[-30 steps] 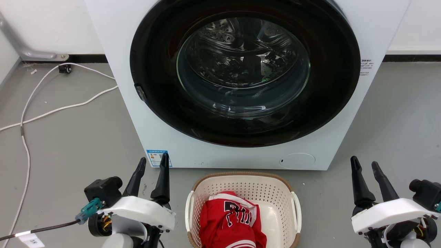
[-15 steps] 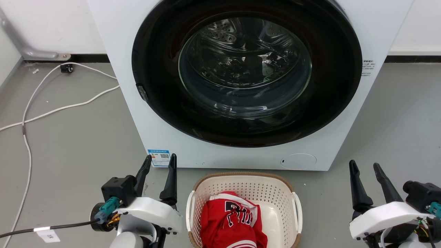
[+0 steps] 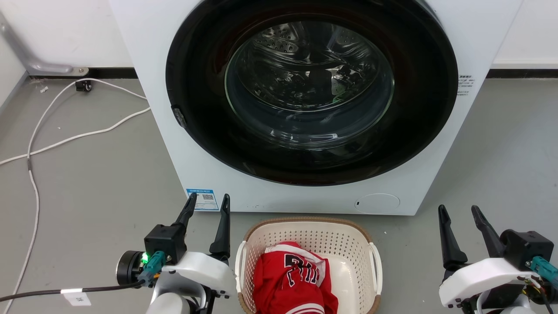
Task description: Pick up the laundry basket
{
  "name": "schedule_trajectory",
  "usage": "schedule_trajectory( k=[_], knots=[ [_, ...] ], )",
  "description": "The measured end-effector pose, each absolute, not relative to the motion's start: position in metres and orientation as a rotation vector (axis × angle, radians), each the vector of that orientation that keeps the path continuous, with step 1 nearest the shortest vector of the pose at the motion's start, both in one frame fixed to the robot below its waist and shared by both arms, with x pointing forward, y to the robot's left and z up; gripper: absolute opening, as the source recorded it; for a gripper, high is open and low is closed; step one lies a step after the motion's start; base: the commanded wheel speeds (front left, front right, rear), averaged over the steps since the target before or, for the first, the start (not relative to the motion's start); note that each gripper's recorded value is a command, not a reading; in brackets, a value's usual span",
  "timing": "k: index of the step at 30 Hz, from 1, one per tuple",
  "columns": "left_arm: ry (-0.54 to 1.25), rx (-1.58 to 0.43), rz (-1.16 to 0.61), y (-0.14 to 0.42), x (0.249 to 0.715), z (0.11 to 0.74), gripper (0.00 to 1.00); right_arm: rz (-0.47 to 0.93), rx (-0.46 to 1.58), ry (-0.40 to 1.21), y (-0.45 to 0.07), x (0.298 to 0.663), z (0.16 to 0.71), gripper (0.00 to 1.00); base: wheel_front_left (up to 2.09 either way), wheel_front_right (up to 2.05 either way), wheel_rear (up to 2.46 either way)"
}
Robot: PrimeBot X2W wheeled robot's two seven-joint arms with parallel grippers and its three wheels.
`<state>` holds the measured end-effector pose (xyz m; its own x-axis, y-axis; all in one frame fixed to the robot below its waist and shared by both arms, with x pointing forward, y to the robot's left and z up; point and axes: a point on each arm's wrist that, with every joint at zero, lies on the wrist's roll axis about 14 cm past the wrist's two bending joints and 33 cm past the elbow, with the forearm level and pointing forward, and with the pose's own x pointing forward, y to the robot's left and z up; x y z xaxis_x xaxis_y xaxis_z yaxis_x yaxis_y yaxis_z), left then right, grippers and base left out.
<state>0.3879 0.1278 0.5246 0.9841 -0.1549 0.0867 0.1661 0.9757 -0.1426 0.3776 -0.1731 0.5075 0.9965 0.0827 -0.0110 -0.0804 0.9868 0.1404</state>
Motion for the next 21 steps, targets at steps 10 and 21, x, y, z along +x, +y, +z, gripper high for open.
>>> schedule_trajectory(
  k=[10,21],
  knots=[
    [-0.093,-0.083,-0.180,0.1231,0.3863,0.5248,1.00,0.099,0.082,0.009,-0.1686,0.3769,0.5072,1.00,0.00,0.00,0.00],
    [-0.114,-0.042,-0.178,0.1221,0.3862,0.5270,1.00,0.106,0.053,0.000,-0.1667,0.3771,0.5068,1.00,0.00,0.00,0.00]
  ],
)
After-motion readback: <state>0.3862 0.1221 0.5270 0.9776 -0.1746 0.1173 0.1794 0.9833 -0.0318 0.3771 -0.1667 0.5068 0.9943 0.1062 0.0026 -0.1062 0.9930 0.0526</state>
